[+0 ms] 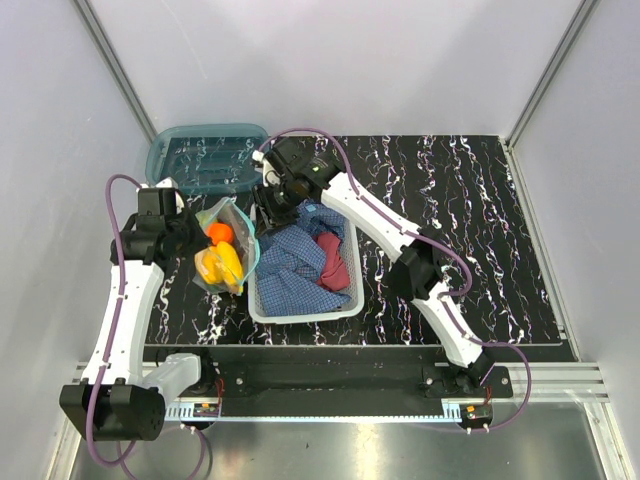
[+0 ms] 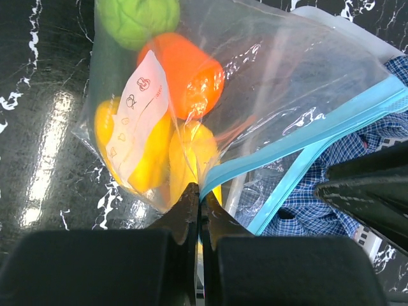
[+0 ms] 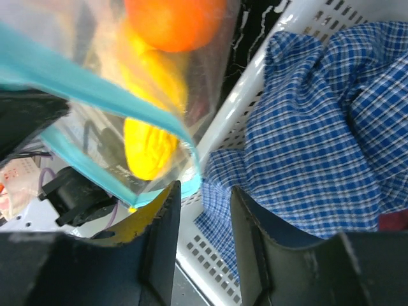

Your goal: Open the zip-top bag and remove the fake food

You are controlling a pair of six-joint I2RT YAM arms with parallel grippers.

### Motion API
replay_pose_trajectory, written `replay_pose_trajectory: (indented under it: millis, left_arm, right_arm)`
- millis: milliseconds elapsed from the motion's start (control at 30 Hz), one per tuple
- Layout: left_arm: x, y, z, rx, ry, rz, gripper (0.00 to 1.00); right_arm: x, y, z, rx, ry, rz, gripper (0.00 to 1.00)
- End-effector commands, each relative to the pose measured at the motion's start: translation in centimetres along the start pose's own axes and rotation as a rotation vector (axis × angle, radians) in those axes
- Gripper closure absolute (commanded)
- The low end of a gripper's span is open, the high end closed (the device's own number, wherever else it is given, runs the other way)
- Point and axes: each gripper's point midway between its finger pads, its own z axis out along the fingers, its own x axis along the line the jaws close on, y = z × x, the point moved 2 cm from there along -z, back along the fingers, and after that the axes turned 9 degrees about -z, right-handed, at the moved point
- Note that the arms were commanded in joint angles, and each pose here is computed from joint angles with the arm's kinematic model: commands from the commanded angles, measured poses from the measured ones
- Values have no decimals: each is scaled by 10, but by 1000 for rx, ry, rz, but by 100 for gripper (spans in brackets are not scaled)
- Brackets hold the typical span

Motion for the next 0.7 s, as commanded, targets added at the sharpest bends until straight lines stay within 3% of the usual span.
replay_pose_trajectory:
  millis: [0, 100, 367, 667]
  left_arm:
    - [-17, 6, -2, -29, -89, -12, 100]
    - [-18, 6, 0, -29, -96, -22, 100]
    - [-26, 10, -1, -30, -129, -36, 100]
    - [-30, 7, 1, -18, -154, -51, 100]
  right_arm:
    - [61, 22, -52, -132, 97, -67, 55]
    - [79, 23, -44, -142, 160, -31, 59]
    - [90, 24, -3, -126, 245, 59, 59]
    - [69, 5, 38, -74, 207, 122, 50]
